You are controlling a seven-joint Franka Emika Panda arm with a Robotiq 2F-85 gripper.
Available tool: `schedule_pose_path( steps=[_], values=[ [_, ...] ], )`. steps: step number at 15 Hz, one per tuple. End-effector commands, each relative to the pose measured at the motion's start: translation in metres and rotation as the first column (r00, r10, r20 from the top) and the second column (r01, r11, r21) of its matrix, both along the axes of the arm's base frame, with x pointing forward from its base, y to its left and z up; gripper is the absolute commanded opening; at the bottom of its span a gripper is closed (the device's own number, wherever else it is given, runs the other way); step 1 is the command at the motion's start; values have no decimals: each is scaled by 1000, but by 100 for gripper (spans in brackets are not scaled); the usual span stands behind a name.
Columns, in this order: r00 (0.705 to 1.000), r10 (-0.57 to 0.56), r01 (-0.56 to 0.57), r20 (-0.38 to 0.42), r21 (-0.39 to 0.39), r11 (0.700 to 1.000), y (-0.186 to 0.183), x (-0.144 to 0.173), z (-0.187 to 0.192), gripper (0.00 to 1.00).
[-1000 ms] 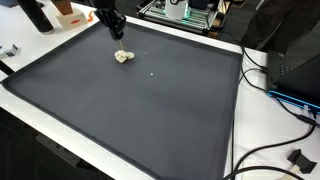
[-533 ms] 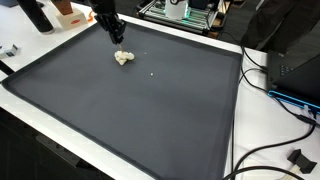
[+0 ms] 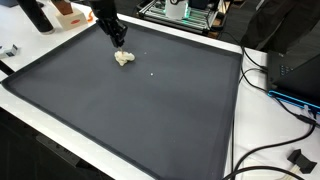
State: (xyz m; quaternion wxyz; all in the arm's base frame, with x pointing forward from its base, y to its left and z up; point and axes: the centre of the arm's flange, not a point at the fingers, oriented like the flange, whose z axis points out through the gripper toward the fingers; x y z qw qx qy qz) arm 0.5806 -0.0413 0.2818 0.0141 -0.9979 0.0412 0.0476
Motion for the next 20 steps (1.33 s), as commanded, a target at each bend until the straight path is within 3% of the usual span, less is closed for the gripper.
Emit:
schedule_pose_path(
  steps=[1, 20],
  values=[
    [1000, 15, -15, 1, 9, 1000, 0, -1, -12, 3],
    [1000, 7, -6, -17, 14, 1000, -3, 0, -29, 3]
  ],
)
